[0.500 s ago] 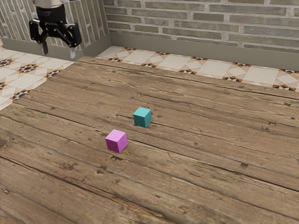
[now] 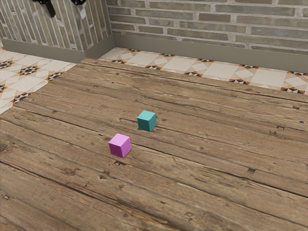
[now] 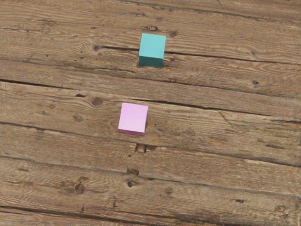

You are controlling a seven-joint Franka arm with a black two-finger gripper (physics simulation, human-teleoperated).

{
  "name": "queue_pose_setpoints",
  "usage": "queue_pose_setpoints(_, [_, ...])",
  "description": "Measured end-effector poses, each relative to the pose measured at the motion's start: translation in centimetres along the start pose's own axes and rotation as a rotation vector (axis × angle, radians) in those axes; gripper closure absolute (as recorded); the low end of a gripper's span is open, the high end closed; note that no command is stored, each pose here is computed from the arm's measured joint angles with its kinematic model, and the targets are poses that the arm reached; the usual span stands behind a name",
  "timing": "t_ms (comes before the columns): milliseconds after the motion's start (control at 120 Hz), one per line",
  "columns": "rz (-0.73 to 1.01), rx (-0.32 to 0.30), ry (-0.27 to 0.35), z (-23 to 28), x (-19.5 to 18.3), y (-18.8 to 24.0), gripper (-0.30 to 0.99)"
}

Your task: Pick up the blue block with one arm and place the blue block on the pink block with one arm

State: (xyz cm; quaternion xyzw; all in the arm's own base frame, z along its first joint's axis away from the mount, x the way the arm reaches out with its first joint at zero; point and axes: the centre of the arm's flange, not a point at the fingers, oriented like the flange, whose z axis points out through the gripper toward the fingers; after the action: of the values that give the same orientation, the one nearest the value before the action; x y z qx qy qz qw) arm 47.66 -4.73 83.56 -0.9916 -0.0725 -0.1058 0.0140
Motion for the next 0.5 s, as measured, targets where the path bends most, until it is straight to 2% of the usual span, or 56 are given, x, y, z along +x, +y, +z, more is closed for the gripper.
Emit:
queue_pose_setpoints(142, [0.042,-0.020,-0.008,0.3,-0.3,2.5,0.00])
queue_pose_setpoints(225, [0.023,-0.023,-0.004,0.7,0.2,2.0,0.00])
queue_pose_setpoints(283, [-0.006,-0.015,-0.027,2.4,1.4,1.0,0.00])
queue_pose_setpoints(350, [-0.067,0.016,-0.067,5.1,2.5,-1.7,0.00])
queue_pose_setpoints(400, [-0.112,0.041,-0.126,8.3,2.8,-3.9,0.00])
queue_pose_setpoints(500, [-0.195,0.072,-0.213,13.5,1.6,-8.2,0.00])
